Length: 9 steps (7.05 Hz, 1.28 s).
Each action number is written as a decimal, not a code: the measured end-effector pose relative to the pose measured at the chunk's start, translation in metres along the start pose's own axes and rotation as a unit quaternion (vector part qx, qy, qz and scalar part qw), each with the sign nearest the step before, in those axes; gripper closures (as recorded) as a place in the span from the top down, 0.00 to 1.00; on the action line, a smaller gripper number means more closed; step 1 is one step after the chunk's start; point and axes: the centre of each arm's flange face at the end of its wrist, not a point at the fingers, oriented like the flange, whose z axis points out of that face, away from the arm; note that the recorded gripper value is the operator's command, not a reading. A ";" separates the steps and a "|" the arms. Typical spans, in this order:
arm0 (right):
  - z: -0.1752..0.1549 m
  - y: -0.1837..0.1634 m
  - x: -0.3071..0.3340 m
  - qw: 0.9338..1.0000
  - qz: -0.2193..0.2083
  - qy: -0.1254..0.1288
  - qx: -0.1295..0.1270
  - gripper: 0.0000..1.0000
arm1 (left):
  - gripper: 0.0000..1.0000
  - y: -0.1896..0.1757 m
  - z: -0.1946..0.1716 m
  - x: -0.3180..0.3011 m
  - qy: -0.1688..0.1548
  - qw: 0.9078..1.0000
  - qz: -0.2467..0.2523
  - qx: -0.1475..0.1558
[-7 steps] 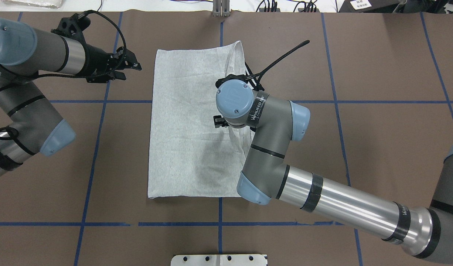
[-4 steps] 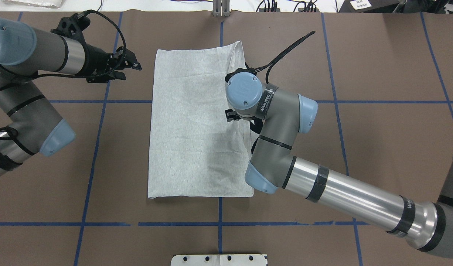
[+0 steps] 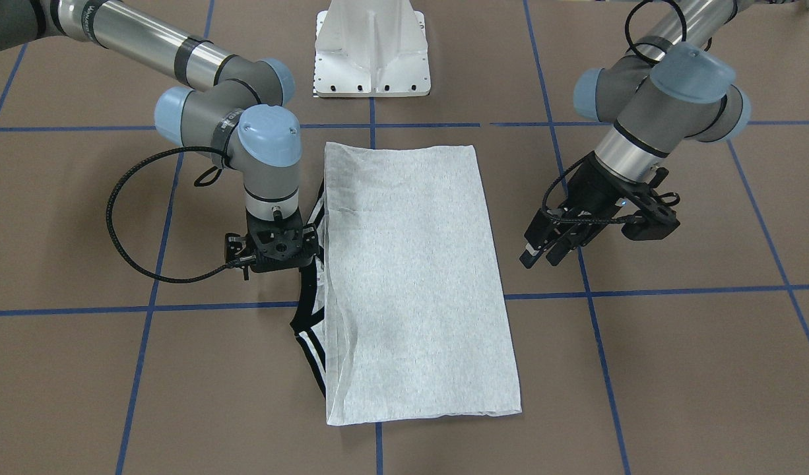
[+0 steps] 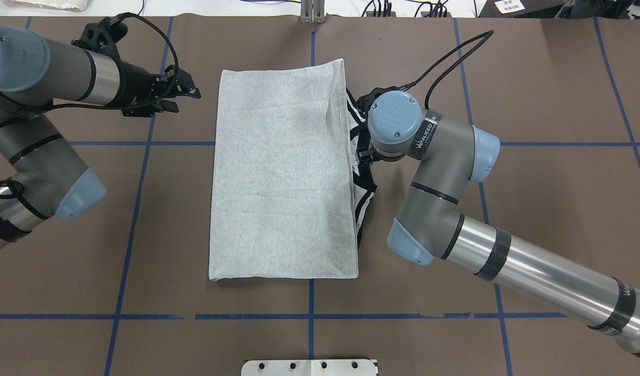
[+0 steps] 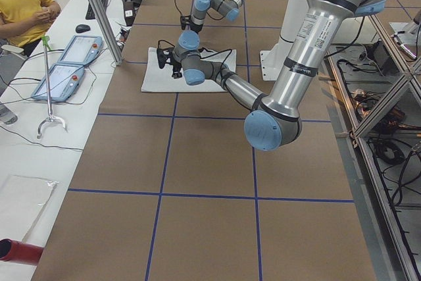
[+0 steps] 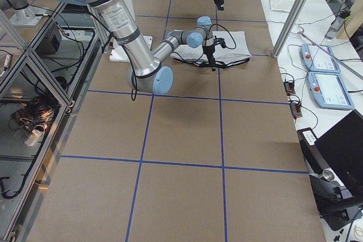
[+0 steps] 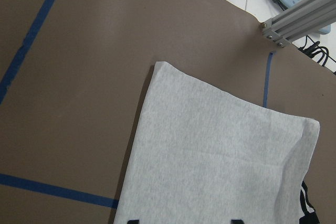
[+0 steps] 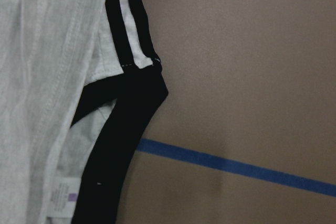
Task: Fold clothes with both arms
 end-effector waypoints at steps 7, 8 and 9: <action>-0.092 0.132 -0.085 0.909 0.402 -0.109 0.006 1.00 | 0.66 0.003 -0.009 0.007 -0.001 1.000 -0.003 0.000; -0.094 0.156 -0.096 0.882 0.458 -0.114 0.005 1.00 | 0.65 0.003 -0.009 0.007 -0.001 1.000 -0.003 0.000; -0.094 0.177 -0.105 0.859 0.499 -0.115 0.003 0.99 | 0.66 0.003 -0.009 0.007 -0.001 1.000 -0.003 0.000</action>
